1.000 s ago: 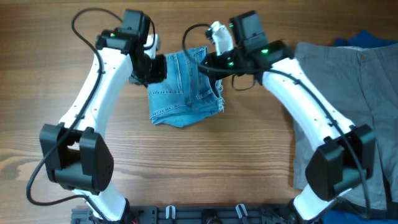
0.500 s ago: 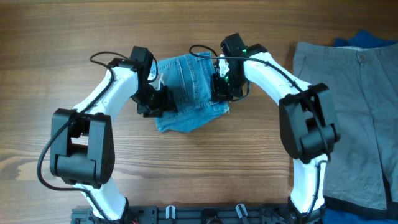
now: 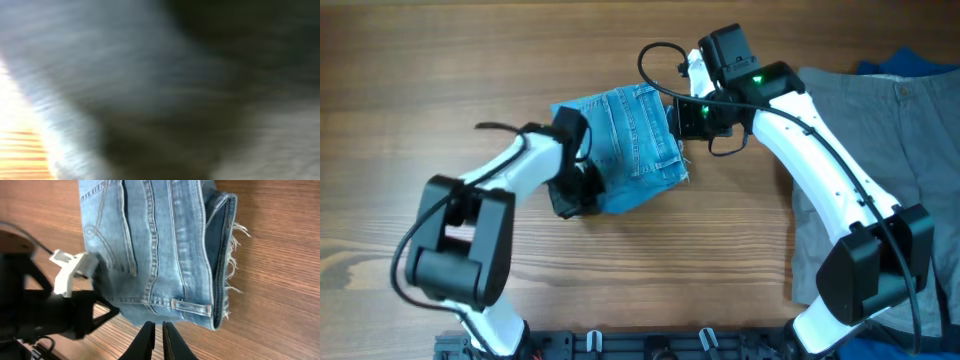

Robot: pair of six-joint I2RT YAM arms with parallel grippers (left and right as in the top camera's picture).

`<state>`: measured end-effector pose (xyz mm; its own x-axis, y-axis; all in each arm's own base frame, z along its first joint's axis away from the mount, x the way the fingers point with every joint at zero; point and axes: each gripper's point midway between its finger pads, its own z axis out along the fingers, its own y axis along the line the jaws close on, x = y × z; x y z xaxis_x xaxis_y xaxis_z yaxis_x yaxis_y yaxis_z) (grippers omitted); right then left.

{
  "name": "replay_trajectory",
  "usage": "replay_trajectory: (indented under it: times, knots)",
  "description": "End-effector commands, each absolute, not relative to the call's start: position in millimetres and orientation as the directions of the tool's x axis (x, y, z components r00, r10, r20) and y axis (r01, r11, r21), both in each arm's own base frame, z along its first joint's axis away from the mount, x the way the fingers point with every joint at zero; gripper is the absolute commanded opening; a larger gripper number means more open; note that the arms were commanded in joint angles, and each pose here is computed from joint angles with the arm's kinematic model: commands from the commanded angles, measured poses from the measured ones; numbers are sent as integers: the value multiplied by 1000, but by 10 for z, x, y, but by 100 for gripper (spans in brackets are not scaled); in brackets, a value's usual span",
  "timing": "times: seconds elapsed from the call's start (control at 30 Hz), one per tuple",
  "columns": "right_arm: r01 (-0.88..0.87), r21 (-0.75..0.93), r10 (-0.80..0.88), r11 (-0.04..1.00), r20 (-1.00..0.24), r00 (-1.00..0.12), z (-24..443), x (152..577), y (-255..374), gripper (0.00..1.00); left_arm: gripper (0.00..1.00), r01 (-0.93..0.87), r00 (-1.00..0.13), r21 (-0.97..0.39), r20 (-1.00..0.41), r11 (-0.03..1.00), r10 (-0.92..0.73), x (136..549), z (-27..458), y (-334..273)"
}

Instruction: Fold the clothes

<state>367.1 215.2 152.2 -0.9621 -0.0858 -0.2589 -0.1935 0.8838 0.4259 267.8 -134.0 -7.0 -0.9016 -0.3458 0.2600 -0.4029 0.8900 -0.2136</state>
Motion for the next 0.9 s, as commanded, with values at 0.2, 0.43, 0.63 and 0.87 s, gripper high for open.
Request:
replay_trajectory:
  times: [0.2, 0.43, 0.63, 0.87]
  knots:
    - [-249, 406, -121, 879, -316, -941, 1549, 3758, 2174, 10, 4, -442, -802, -635, -37, 633, -597, 4211, 396, -467]
    - [-259, 376, -107, 889, -379, -919, 1325, 4093, 2235, 13, 100, -370, -920, -705, 190, 605, -342, 3673, 634, -1307]
    - [-218, 511, -117, 831, -223, -968, 557, 4107, 2532, 11, 100, -521, -853, -500, 266, 692, -449, 3397, 290, -1569]
    - [-158, 510, -105, 846, -133, -986, 175, 4048, 2520, 11, 100, -636, -756, -472, 224, 610, -615, 3487, -20, -1519]
